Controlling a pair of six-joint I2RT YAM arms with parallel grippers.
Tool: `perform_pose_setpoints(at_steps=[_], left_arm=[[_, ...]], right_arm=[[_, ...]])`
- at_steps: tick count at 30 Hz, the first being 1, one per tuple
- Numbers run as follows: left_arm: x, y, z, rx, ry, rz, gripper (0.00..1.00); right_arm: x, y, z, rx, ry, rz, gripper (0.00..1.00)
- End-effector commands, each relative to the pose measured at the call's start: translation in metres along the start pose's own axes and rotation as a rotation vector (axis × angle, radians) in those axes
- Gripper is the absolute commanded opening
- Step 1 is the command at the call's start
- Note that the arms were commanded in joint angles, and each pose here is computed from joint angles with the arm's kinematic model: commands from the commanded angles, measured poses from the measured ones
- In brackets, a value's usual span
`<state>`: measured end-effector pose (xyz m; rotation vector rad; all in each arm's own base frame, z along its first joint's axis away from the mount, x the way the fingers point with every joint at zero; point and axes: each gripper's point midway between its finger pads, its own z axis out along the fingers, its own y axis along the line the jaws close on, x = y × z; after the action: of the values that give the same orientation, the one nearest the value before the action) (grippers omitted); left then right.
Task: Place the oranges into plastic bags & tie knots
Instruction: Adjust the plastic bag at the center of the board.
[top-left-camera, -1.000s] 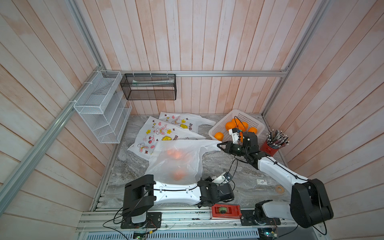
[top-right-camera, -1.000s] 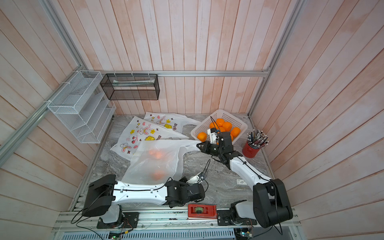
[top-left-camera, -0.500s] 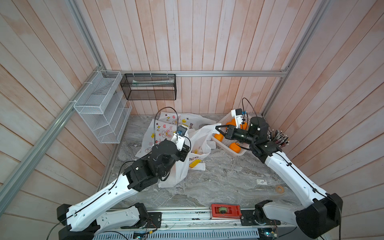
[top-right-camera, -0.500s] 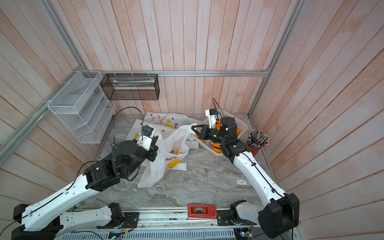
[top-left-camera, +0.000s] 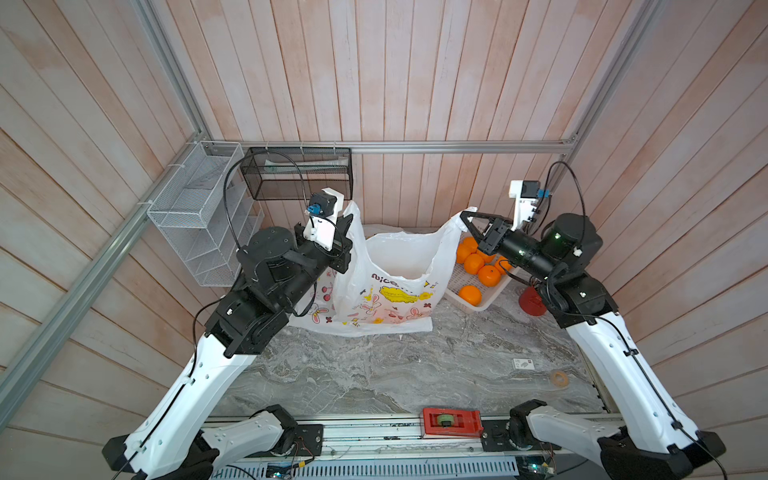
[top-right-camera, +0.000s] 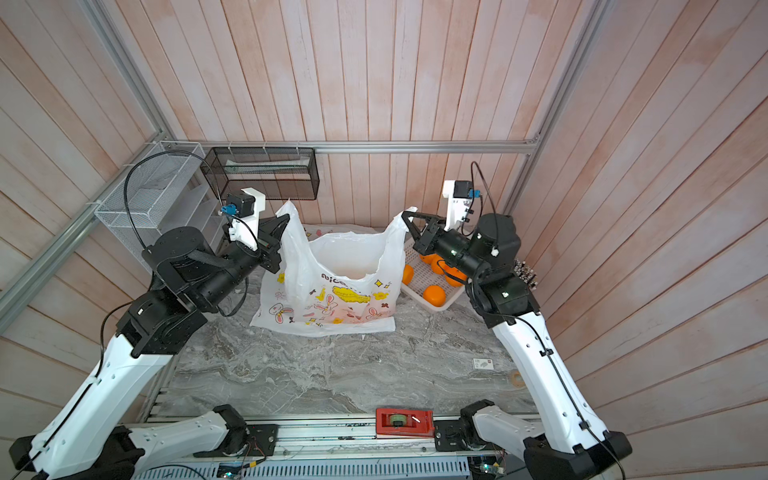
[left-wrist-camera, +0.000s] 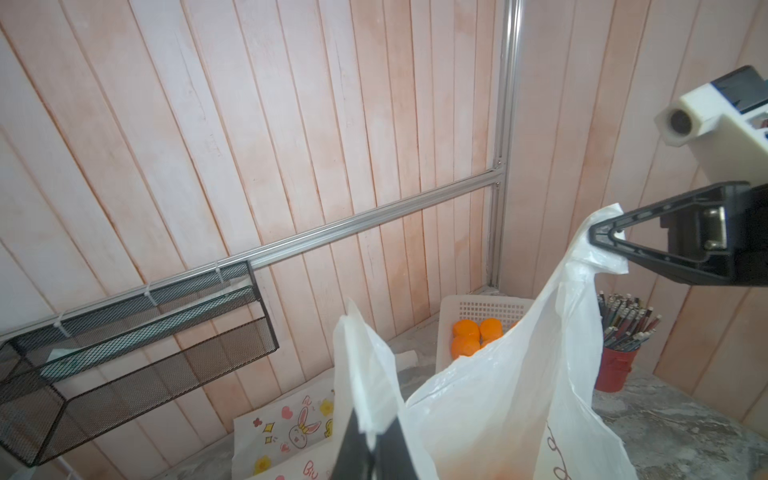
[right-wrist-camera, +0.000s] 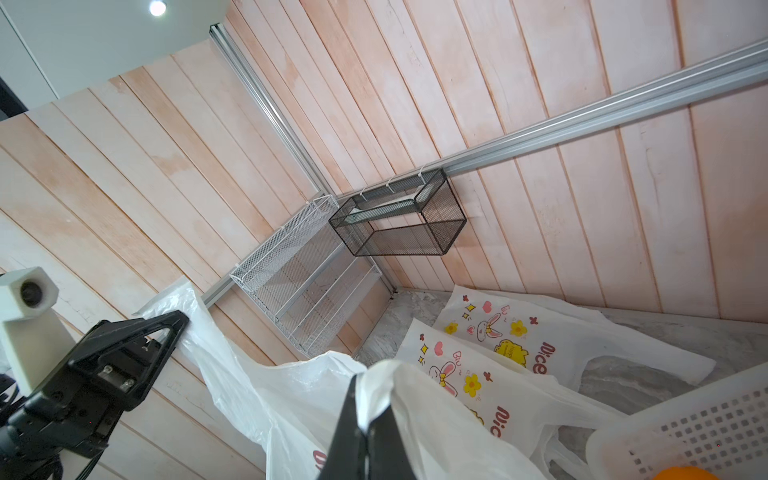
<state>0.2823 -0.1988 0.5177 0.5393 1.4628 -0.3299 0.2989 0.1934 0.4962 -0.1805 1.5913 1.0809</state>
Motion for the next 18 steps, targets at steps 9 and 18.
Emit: perform_pose_setpoints(at_steps=[9, 18], left_arm=[[0.022, -0.032, 0.024, 0.261, 0.006, -0.149, 0.00], [0.085, -0.039, 0.056, 0.434, 0.100, -0.311, 0.00]], right_arm=[[-0.002, -0.019, -0.028, 0.161, -0.057, -0.038, 0.00], [0.027, -0.084, -0.024, 0.272, 0.032, 0.024, 0.00]])
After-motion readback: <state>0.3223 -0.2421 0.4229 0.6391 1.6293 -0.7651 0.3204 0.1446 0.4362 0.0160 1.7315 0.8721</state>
